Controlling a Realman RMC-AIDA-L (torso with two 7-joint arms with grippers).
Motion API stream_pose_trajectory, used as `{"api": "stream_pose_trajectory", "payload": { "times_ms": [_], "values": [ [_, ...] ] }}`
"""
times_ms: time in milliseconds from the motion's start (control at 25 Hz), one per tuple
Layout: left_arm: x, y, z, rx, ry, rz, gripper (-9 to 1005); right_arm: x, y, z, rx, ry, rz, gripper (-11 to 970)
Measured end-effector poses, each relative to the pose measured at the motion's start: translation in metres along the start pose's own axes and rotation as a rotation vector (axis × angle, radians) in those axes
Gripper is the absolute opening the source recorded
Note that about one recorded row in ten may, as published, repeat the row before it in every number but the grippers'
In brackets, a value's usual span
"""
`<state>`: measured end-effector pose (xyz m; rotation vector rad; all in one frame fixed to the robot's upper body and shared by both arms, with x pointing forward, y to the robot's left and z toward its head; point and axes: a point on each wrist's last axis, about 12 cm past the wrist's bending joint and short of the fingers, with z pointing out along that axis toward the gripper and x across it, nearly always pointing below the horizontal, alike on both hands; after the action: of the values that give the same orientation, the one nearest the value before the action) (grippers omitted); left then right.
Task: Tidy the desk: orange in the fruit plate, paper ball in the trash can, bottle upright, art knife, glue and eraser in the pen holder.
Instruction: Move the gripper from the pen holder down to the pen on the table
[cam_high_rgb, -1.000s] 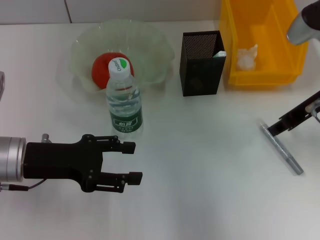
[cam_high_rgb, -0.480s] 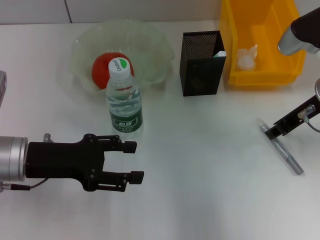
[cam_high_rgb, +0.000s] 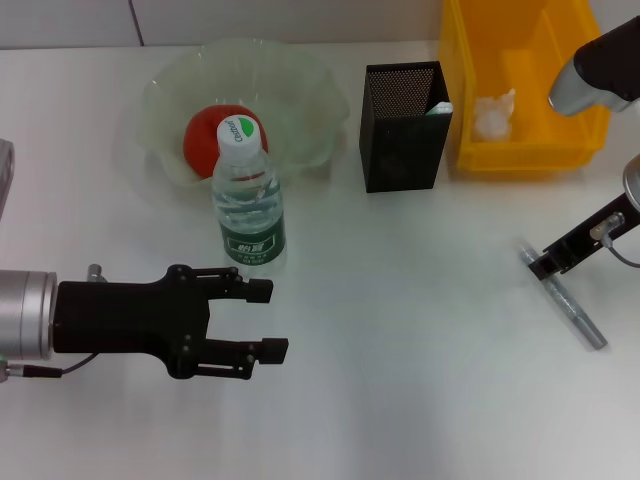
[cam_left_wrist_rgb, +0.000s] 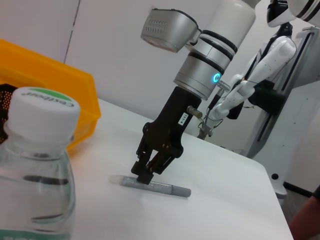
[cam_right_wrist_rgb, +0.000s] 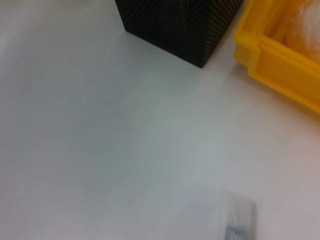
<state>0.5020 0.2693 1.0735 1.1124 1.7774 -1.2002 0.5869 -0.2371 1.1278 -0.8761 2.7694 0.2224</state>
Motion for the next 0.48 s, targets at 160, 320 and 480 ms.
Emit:
{"api": "stream_pose_trajectory", "payload": {
  "times_ms": [160,320,480],
  "values": [
    [0.0001,0.0005,0.0,-0.004,0.001,0.0,783,-0.0004,-0.0013,0.002,0.005,-0.007,0.002,250],
    [0.0001,0.0004,0.0002,-0.004,0.001,0.0,783,-0.0007,-0.0017,0.0026,0.008,-0.011,-0.004,129],
    [0.0001,0.0004,0.0003,-0.004,-0.001,0.0,783,-0.0009,-0.0022,0.001,0.01,-0.019,-0.007,40]
  ]
}}
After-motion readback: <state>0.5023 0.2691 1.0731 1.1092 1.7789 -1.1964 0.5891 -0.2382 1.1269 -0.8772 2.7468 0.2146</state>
